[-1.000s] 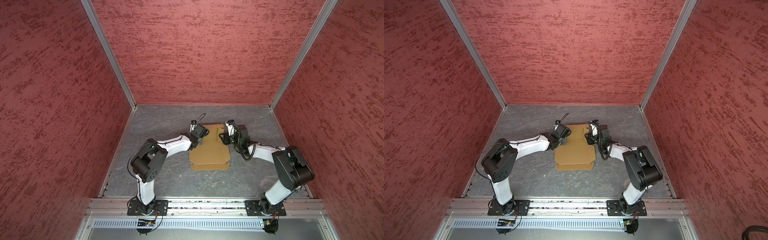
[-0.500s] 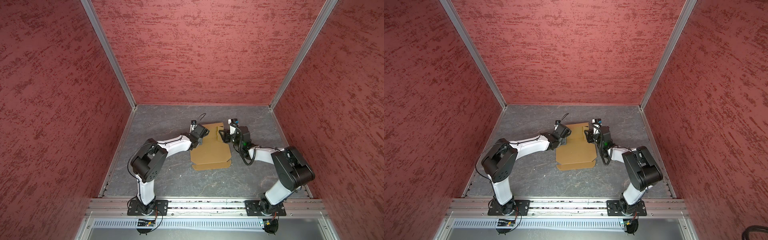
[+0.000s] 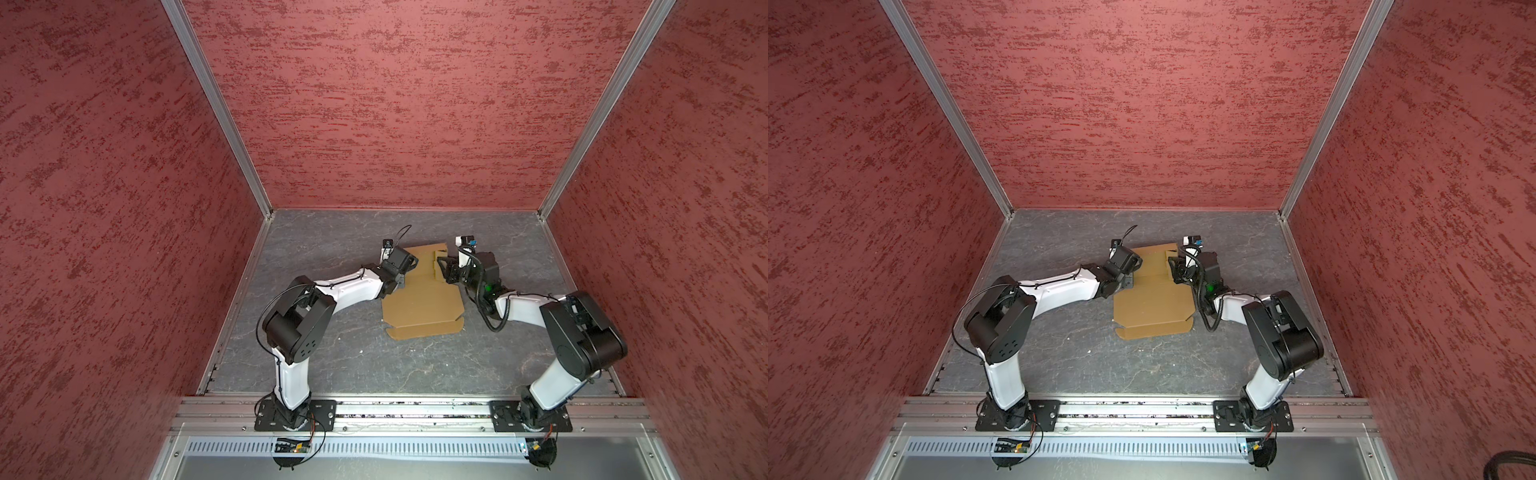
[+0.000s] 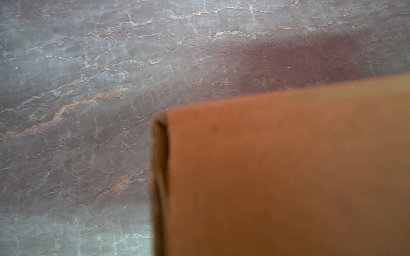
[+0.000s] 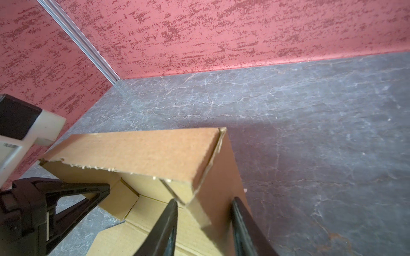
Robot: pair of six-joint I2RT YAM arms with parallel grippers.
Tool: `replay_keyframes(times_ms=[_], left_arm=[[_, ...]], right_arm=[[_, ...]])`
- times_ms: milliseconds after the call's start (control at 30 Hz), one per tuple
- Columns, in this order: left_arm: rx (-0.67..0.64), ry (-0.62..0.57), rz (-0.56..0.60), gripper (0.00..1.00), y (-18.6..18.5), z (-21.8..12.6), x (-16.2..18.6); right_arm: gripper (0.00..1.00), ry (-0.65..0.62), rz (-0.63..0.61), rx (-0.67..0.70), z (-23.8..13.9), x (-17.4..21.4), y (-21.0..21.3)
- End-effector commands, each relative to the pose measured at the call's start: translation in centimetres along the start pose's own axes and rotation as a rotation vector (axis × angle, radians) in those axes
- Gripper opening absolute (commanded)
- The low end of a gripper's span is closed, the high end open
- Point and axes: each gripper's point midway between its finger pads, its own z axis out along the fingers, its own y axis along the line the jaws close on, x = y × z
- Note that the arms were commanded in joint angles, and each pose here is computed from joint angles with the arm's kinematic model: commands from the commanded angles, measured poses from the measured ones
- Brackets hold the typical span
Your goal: Fold the paper box
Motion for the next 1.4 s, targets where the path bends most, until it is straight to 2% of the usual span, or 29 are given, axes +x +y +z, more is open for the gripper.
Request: replay_keyframes(times_ms=[0,100,467,867,1367], left_arm=[[0.047,0.088,0.07,0.02,-0.9,1.0,2.2],[0.053,0.092,0.077,0.02,-1.1,1.1,2.1],[0.069,0.104,0.081,0.02,-1.5,0.9,1.9],[0.121,0.131,0.086,0.03,-2.0,-0.8,1.3],[0.177,0.151,0.091,0.03,-2.4,-2.6,1.1]], right_arm=[[0.41,-0.022,-0.054,-0.053,0.7,-1.2,2.1],[0.39,-0.015,-0.057,-0.053,1.0,-1.1,2.1],[0.22,0.019,-0.106,-0.006,2.0,-0.7,2.4],[0.14,0.036,-0.163,0.08,1.7,-1.1,1.9],[0.09,0.123,-0.215,0.165,2.1,-0.5,1.3]])
